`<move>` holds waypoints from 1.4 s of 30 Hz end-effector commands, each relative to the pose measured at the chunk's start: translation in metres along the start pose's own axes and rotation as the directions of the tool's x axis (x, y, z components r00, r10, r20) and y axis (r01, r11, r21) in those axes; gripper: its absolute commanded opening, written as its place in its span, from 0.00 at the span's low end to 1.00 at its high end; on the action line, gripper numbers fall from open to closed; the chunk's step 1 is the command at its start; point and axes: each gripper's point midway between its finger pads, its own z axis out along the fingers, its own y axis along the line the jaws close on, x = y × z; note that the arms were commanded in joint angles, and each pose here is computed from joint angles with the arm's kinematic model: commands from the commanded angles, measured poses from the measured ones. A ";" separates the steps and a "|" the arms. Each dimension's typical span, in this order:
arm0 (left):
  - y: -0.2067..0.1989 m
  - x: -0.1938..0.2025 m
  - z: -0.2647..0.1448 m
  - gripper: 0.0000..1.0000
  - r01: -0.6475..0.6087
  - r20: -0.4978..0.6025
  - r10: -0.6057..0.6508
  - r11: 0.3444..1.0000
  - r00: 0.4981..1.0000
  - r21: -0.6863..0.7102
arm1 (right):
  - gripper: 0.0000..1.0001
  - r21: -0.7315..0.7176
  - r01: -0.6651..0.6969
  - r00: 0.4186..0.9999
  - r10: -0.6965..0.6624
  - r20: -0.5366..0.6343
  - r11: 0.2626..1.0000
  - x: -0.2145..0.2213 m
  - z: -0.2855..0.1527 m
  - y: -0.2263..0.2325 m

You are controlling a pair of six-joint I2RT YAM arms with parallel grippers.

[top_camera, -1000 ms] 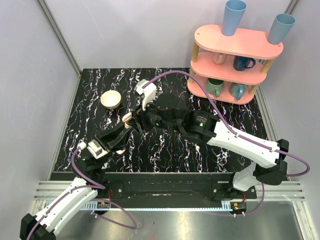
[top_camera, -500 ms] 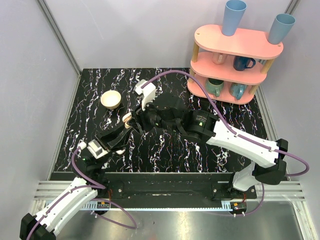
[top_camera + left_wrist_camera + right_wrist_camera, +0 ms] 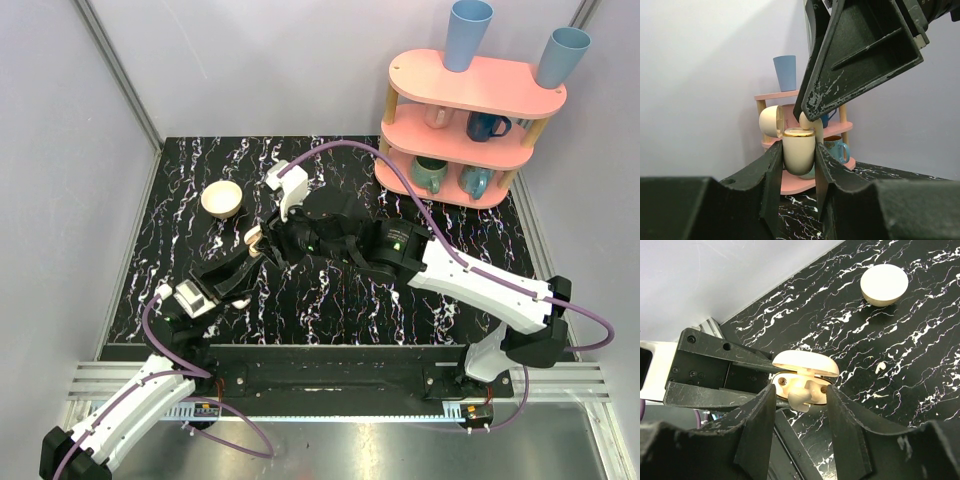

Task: Insert the wireless bluetooth earbuds into the charging case
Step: Pick up the right earbud from the charging case.

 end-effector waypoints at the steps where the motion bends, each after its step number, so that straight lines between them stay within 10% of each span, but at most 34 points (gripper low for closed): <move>1: 0.000 -0.013 0.002 0.00 -0.019 0.055 0.019 1.000 0.998 0.003 | 0.52 -0.016 0.001 0.999 -0.001 0.041 1.000 -0.017 -0.003 0.007; 28: -0.008 -0.013 0.002 0.00 -0.007 0.057 0.004 0.999 0.998 0.042 | 0.25 -0.002 0.019 0.998 -0.019 0.063 1.000 -0.020 -0.006 0.003; 42: -0.023 -0.037 0.007 0.00 0.038 0.093 -0.050 0.991 0.994 0.124 | 0.22 -0.083 0.259 0.909 -0.214 0.357 0.962 -0.058 -0.071 -0.006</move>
